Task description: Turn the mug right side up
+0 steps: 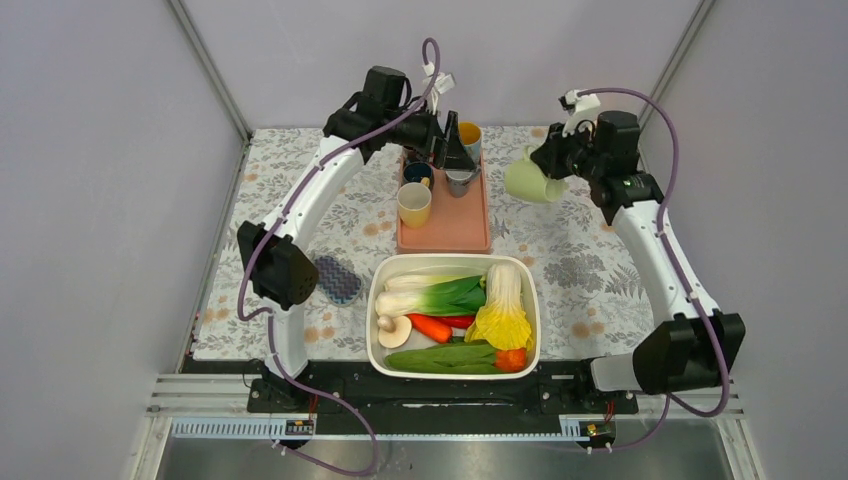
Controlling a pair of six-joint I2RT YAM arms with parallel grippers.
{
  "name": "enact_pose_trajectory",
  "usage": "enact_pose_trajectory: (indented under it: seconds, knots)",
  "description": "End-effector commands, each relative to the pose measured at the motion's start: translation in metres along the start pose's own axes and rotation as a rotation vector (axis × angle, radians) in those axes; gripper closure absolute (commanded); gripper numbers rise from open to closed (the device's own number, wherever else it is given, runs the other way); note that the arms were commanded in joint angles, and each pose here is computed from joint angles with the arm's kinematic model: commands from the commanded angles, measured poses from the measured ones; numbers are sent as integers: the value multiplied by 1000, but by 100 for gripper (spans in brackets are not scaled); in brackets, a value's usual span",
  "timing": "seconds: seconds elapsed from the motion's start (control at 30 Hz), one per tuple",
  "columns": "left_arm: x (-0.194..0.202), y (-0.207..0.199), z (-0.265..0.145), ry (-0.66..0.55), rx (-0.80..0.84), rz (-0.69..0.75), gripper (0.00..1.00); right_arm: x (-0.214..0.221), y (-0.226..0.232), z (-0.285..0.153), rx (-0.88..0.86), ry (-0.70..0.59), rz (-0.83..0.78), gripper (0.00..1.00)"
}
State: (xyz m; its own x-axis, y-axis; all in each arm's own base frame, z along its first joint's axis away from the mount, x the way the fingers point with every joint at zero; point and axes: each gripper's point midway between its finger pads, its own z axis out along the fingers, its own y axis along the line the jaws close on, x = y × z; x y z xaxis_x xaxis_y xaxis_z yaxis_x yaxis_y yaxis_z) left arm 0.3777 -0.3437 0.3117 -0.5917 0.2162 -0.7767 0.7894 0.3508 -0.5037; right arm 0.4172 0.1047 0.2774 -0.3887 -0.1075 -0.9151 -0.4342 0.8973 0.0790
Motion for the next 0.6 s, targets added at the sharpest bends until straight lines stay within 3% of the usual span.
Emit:
enact_pose_trajectory:
  seconds: [0.0, 0.13, 0.27, 0.57]
  knots:
    - [-40, -56, -12, -101, 254, -45, 4, -93, 49, -43, -196, -326, 78, 100]
    - [-53, -73, -19, -130, 326, -64, 3, -122, 76, -64, -311, -452, 146, 100]
    - [-66, -85, -20, -170, 404, -89, 6, -133, 96, -70, -368, -479, 181, 100]
    - [-55, -100, -10, -132, 459, -128, 22, -149, 112, -73, -448, -529, 250, 100]
